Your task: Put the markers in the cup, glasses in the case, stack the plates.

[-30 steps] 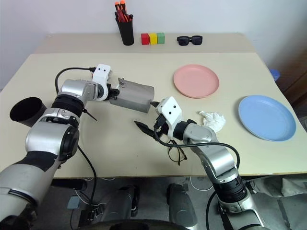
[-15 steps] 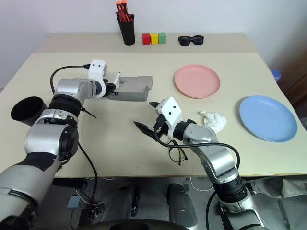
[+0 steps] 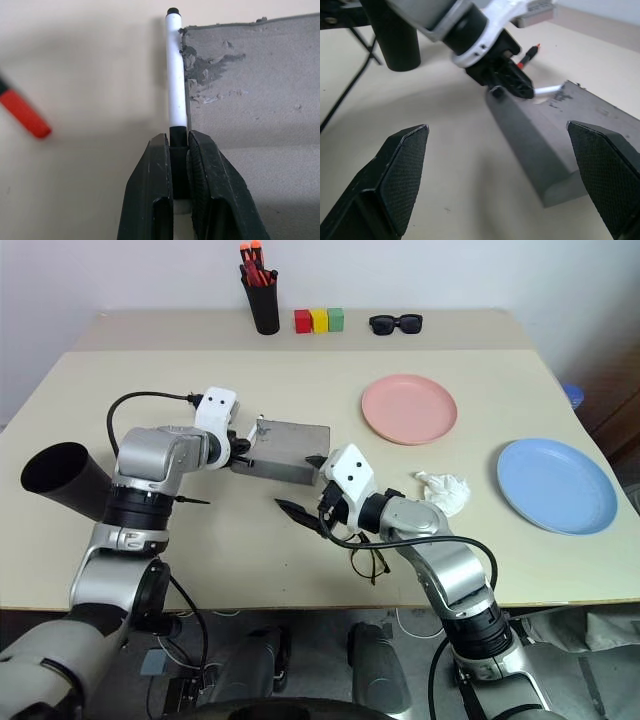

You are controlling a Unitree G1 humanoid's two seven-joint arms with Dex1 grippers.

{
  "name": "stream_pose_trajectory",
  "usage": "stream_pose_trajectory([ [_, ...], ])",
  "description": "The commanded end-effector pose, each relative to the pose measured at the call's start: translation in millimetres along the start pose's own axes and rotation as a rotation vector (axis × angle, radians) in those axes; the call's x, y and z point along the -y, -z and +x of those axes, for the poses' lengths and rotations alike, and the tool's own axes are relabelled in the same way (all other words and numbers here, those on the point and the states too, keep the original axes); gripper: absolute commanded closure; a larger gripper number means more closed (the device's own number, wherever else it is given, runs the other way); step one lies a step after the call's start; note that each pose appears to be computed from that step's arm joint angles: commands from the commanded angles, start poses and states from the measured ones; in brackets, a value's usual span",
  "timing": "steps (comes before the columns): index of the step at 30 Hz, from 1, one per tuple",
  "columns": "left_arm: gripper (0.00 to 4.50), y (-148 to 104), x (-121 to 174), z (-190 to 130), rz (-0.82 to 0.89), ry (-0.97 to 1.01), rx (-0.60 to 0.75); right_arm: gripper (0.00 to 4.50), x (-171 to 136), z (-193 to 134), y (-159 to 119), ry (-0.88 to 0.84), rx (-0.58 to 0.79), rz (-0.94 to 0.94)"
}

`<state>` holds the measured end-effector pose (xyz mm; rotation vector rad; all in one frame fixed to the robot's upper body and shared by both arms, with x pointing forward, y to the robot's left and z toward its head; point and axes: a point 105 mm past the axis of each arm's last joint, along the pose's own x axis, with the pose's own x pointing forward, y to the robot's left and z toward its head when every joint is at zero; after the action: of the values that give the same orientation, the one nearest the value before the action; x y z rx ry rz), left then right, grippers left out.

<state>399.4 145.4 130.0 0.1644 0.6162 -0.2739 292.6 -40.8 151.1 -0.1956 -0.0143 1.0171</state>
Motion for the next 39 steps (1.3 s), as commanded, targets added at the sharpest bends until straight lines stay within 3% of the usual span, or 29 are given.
stream_pose_trajectory([
  [1,2.64,-7,2,-10,0.007,-0.016,0.044,0.0,-2,3,-15,-0.02,0.055,-0.038],
  [4,1.15,-13,-3,-12,-0.026,-0.044,0.079,0.0,-2,3,-15,-0.024,0.055,-0.04],
  [9,1.15,-26,-12,-13,-0.096,-0.07,0.129,0.0,-1,4,-15,-0.027,0.055,-0.042],
  [17,1.15,-13,-24,-1,-0.108,-0.113,0.073,0.0,-2,4,-15,-0.024,0.055,-0.043],
  [26,1.15,-4,-9,0,-0.064,-0.034,0.032,0.0,-3,4,-14,-0.021,0.053,-0.037],
  [32,1.15,-12,-13,-6,-0.059,-0.04,0.081,0.0,-4,4,-13,-0.026,0.053,-0.033],
  [39,1.15,7,-19,-5,-0.03,-0.076,-0.012,0.0,-4,4,-12,-0.029,0.05,-0.032],
])
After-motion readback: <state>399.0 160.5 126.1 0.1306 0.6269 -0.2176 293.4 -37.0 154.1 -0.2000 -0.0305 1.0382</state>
